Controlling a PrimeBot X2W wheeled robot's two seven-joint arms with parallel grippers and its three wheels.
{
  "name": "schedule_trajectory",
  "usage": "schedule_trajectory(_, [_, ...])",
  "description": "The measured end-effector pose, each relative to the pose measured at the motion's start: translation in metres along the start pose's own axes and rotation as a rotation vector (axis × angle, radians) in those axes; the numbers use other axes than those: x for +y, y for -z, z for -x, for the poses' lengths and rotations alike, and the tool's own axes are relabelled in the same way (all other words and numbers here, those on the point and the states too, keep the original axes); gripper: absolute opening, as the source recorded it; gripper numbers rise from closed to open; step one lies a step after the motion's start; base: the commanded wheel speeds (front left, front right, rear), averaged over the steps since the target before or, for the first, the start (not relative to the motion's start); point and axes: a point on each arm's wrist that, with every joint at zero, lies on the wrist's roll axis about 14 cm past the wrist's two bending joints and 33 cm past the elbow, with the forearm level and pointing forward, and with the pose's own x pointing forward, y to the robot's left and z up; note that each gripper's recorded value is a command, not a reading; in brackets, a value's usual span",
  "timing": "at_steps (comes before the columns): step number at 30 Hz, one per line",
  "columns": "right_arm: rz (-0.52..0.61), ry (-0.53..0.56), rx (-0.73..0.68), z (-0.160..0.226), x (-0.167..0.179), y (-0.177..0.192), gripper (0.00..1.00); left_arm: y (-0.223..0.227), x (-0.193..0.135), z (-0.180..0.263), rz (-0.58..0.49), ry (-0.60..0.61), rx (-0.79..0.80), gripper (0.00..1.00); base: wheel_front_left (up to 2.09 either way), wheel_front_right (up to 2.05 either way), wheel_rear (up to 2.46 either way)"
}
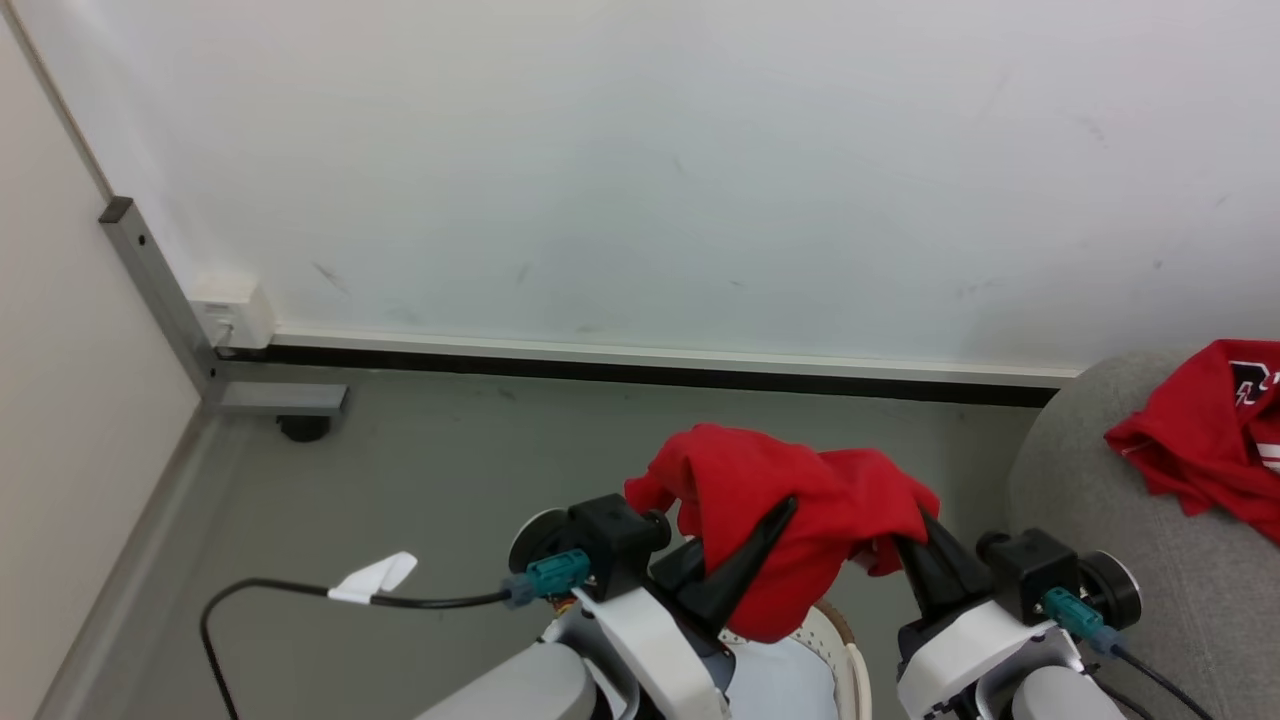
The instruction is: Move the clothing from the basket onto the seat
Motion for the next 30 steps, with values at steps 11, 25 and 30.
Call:
schedule_trajectory(11, [-0.12, 0.23, -0.176, 0.027, -0.074, -0.048, 0.0, 0.018, -0.023, -0.015, 0.025, 0.094, 0.035, 1.0, 0.0, 0.0, 0.0])
schedule_trajectory(25, [-0.054, 0.586, -0.316, 0.136, -0.179, -0.087, 0.0, 0.041, -0.07, -0.048, 0.04, 0.285, 0.067, 1.0, 0.0, 0.0, 0.0])
schedule_trajectory(30, [-0.038, 0.699, -0.301, 0.18, -0.195, -0.079, 0.0, 0.042, -0.088, -0.063, 0.049, 0.355, 0.05, 1.0, 0.0, 0.0, 0.0])
